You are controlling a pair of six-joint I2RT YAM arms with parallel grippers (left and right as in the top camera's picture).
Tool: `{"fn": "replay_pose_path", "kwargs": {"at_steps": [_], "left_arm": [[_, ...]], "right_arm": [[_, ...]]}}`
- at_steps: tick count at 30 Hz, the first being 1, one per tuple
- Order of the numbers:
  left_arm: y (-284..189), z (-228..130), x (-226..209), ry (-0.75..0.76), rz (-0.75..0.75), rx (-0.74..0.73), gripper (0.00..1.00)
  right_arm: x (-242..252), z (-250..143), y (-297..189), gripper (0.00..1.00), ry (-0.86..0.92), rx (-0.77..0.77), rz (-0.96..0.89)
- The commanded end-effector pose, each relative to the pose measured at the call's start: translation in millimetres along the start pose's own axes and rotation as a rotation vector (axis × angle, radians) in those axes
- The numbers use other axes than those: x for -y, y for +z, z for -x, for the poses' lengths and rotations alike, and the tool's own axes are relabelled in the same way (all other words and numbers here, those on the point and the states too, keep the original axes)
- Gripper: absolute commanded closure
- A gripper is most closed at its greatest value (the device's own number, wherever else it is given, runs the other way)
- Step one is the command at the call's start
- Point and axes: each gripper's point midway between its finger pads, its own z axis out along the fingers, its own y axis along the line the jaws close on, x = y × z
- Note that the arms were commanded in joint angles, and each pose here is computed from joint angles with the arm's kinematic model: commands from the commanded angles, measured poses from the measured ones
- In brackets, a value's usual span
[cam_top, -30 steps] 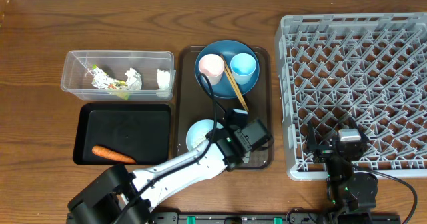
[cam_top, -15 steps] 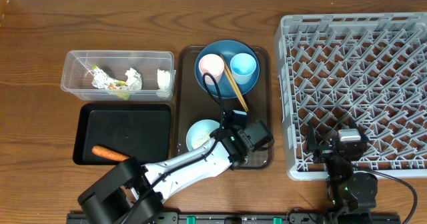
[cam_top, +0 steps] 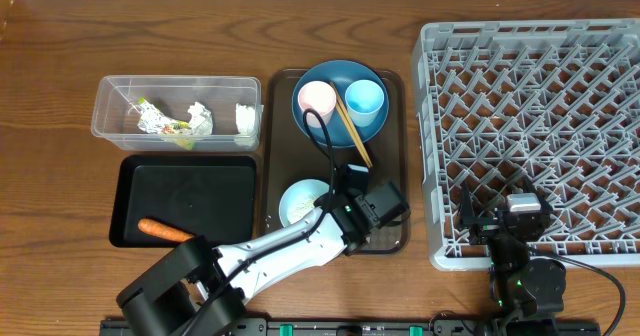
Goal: Sort waste into correct bins and load items into the dishwasher rack
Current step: 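Lower and close the left gripper on the rice bowl rim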
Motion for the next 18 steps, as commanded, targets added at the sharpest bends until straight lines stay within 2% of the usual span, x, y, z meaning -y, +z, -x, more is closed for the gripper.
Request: {"fn": "replay_pose_path", "kwargs": {"at_steps": [1,18], "left_arm": [[3.6,-0.8,-6.0,-0.002,0.027,0.011,0.66],[19.2,-7.5,-5.9,0.007,0.046,-0.005,0.67]], "right_arm": [[-5.7,-1.7,0.0,0.01,-0.011,-0.006,0.021],[-5.7,-1.7,0.0,0.01,-0.011,-0.006,0.021]]}}
